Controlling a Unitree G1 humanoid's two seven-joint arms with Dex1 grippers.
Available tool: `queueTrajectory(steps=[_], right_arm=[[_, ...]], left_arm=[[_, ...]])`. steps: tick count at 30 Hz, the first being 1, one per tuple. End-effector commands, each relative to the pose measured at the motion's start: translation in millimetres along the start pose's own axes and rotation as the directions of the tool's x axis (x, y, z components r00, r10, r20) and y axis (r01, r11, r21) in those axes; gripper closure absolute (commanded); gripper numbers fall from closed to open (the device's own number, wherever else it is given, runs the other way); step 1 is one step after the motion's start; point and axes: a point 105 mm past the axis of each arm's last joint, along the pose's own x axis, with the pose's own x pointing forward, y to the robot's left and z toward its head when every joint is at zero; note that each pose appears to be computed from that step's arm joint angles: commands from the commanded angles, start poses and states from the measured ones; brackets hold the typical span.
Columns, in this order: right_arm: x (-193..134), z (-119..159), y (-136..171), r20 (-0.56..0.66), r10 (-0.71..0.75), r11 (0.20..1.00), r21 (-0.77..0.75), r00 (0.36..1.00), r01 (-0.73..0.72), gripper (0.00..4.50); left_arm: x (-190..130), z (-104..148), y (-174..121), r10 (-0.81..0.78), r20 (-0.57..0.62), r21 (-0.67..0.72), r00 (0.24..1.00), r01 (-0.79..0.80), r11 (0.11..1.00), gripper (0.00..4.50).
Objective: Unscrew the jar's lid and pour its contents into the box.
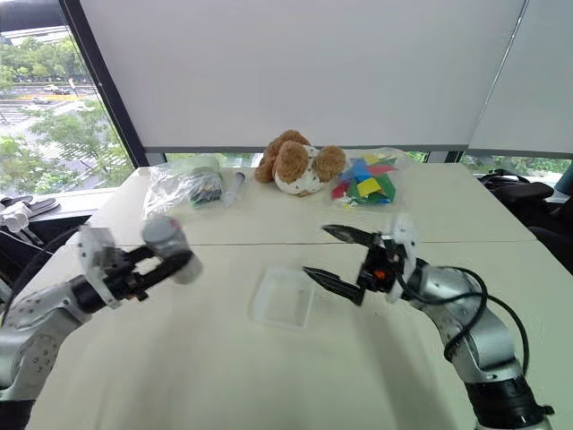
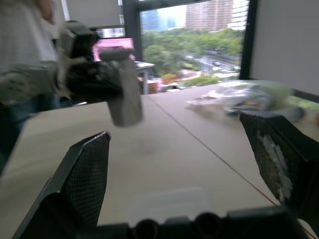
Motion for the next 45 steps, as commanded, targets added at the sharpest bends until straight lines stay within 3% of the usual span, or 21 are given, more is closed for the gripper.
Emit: queueTrajectory(steps=[1,9,23,26,29,34,37,39,42,45], right_arm=[[29,15,7,0.017,0.045,0.997,0.068,0.999,-0.046,0.00],[58,18,12,-0.054,0.113,0.991,0.077,0.992,-0.108,0.00],[67,4,18,-0.127,0.177,0.980,0.113,0.976,-0.163,0.00],[67,4,18,-0.124,0.183,0.979,0.108,0.975,-0.170,0.89],[67,4,19,-0.125,0.198,0.977,0.105,0.972,-0.186,2.22],[64,8,23,-0.114,0.279,0.959,0.092,0.954,-0.269,2.20],[48,17,35,-0.104,0.510,0.860,0.069,0.854,-0.505,2.20],[43,21,36,-0.121,0.592,0.805,0.057,0.797,-0.590,2.20],[43,23,35,-0.142,0.649,0.757,0.029,0.747,-0.652,2.20],[46,24,32,-0.144,0.645,0.759,0.012,0.750,-0.651,2.20]], left_arm=[[26,12,-26,-0.153,0.023,-0.019,0.988,0.154,0.988,2.40],[53,-2,-58,-0.318,-0.043,0.031,0.947,0.319,0.947,2.40],[67,-4,-66,-0.340,-0.012,0.042,0.940,0.340,0.939,2.40],[67,-4,-67,-0.341,-0.011,0.040,0.940,0.341,0.939,2.40],[68,-3,-67,-0.343,-0.005,0.041,0.939,0.343,0.939,2.40],[66,4,-72,-0.397,0.022,0.043,0.918,0.396,0.917,2.40],[60,11,-84,-0.523,0.040,0.054,0.851,0.521,0.852,2.40],[55,12,-94,-0.600,0.031,0.065,0.799,0.598,0.799,2.40],[51,12,-105,-0.669,0.022,0.073,0.743,0.666,0.743,2.40],[51,14,-108,-0.684,0.024,0.083,0.729,0.680,0.728,2.40]])
